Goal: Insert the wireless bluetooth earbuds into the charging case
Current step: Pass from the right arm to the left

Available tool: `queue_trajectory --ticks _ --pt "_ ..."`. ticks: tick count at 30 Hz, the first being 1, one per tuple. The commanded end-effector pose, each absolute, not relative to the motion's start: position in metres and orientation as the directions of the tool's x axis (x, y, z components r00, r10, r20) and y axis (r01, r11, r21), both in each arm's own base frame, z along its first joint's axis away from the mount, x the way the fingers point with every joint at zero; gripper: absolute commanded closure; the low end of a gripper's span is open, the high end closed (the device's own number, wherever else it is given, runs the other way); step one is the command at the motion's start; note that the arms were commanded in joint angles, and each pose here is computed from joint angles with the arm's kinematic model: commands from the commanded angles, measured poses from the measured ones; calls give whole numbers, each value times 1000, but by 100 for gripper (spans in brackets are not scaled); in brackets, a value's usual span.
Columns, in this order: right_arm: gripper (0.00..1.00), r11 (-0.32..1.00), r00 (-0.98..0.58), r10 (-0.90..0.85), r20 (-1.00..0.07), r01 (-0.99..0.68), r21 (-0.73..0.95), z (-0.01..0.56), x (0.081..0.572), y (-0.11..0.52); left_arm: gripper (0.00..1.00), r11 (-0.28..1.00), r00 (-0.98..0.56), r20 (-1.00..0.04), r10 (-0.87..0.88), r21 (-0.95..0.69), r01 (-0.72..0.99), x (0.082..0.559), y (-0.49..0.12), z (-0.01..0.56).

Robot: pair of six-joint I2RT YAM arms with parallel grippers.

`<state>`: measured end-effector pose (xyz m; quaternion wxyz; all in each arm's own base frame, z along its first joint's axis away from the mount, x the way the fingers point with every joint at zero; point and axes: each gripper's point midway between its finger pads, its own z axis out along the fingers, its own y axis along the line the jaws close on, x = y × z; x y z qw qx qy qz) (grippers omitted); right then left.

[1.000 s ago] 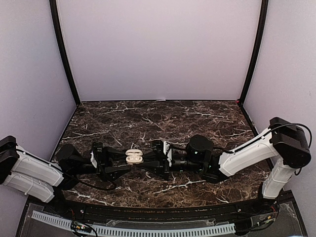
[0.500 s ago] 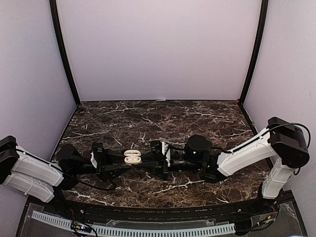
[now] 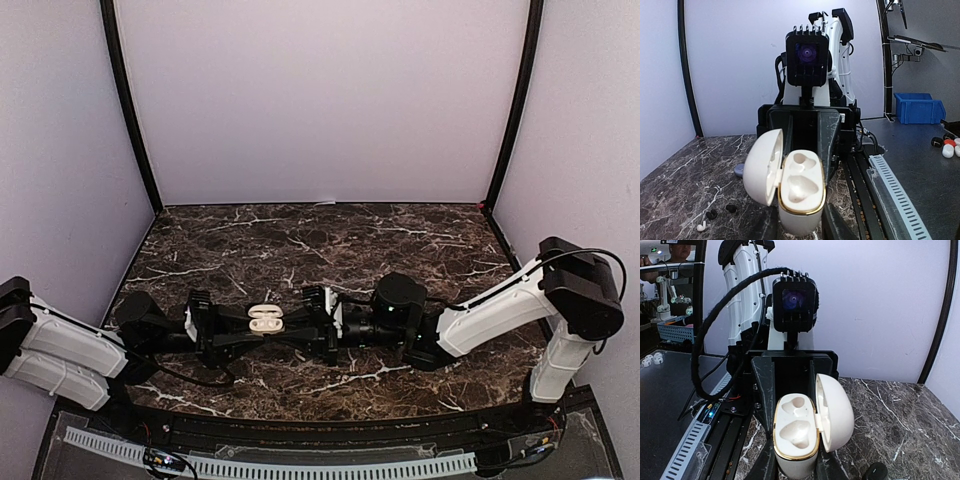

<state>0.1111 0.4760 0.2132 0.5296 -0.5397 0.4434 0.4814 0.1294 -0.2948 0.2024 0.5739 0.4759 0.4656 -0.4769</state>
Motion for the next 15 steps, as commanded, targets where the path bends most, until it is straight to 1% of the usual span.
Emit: queue_trajectory --ticks 1,4,7,8,10,13,15 --pt "83 -56 170 90 -981 -983 -176 229 107 481 66 88 137 -982 -127 127 988 127 -294 211" --pt "83 -57 170 91 -981 -983 -176 229 106 482 66 89 138 -982 -128 127 988 127 -294 212" --pt "83 -59 171 93 -981 -982 -177 230 106 482 64 86 136 -982 -128 126 988 126 -294 212" --pt "83 -59 171 94 -981 -982 -177 230 106 482 65 86 136 -982 -129 125 988 126 -294 212" --pt "83 -62 170 94 -981 -982 -176 230 106 483 71 85 136 -982 -128 126 988 126 -294 212" --pt "82 -61 169 97 -981 -983 -176 231 106 483 74 85 137 -983 -126 127 988 126 -294 211" --pt "78 -58 170 96 -981 -983 -176 231 106 482 75 86 136 -983 -124 126 988 126 -294 211"
